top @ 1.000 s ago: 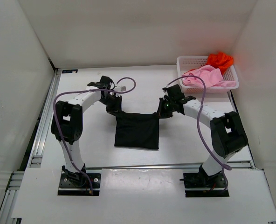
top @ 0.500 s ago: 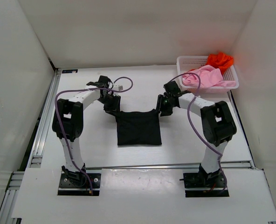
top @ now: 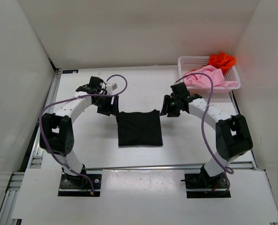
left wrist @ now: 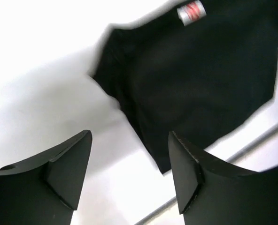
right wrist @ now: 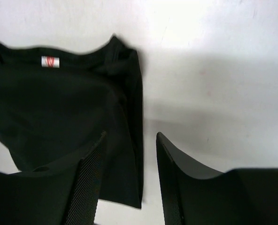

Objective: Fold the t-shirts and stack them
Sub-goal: Fold the long partially folded tshirt into a neat square

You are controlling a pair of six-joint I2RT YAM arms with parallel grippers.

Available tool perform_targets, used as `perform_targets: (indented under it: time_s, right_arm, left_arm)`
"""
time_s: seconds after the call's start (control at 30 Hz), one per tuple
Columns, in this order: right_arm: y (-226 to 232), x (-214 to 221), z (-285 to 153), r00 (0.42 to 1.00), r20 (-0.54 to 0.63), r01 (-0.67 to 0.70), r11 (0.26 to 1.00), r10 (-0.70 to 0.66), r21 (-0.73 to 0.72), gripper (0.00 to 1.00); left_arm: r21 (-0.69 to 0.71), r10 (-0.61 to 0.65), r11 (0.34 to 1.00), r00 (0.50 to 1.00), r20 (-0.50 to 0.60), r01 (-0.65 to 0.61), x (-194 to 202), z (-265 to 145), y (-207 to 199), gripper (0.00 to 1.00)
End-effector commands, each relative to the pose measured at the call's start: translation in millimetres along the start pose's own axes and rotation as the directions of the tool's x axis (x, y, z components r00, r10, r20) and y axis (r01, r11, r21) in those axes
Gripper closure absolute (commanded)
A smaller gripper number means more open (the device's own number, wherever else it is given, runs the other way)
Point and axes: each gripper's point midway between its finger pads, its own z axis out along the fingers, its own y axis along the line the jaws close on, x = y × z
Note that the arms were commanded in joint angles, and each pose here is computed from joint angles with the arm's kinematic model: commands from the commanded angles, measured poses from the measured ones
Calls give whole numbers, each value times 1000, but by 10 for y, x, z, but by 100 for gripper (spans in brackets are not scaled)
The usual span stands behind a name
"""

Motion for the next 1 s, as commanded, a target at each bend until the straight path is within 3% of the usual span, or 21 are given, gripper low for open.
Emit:
perform_targets:
  time_s: [0.0, 0.07, 0.1, 0.17, 0.43, 0.53, 0.7, 0.83, 0.87, 0.9, 0.97]
  right_arm:
    - [43, 306, -67, 998, -66, 14, 999, -17, -46, 48]
    - [39, 437, -41, 995, -99, 5, 999, -10, -48, 47]
    - [49, 531, -15, 993, -117, 10, 998, -17, -58, 47]
    - [40, 609, 8, 991, -136, -22, 998, 14, -60, 46]
    - [53, 741, 68, 987, -156, -62, 995, 49, -76, 46]
    - [39, 734, 73, 987, -151, -61, 996, 50, -68, 46]
    - [21, 704, 34, 990, -134, -57, 997, 49, -55, 46]
    - [19, 653, -25, 993, -114, -44, 998, 39, -46, 46]
    - [19, 653, -25, 993, -114, -44, 998, 39, -46, 46]
    - [5, 647, -47, 993, -109, -43, 998, 39, -37, 46]
    - [-11, 638, -43, 994, -103, -42, 999, 39, -28, 46]
  left_arm:
    - [109, 24, 994, 999, -48, -19, 380, -9, -298, 22]
    - [151, 21, 988, 997, -80, -8, 522, 47, -366, 20]
    - [164, 11, 987, 995, -102, 6, 609, 98, -362, 5]
    - [181, 0, 983, 992, -127, 23, 675, 168, -362, 0]
    - [187, -27, 980, 981, -191, 63, 764, 424, -270, 0]
    - [228, -50, 968, 968, -245, 108, 871, 533, -297, 7]
    - [261, -71, 953, 953, -294, 152, 930, 663, -309, 33]
    - [273, -76, 948, 949, -305, 163, 934, 697, -317, 56]
    - [275, -72, 948, 952, -297, 158, 898, 695, -320, 72]
    - [261, -72, 953, 952, -297, 154, 883, 690, -300, 81]
    - [247, -88, 955, 953, -288, 163, 834, 664, -238, 90]
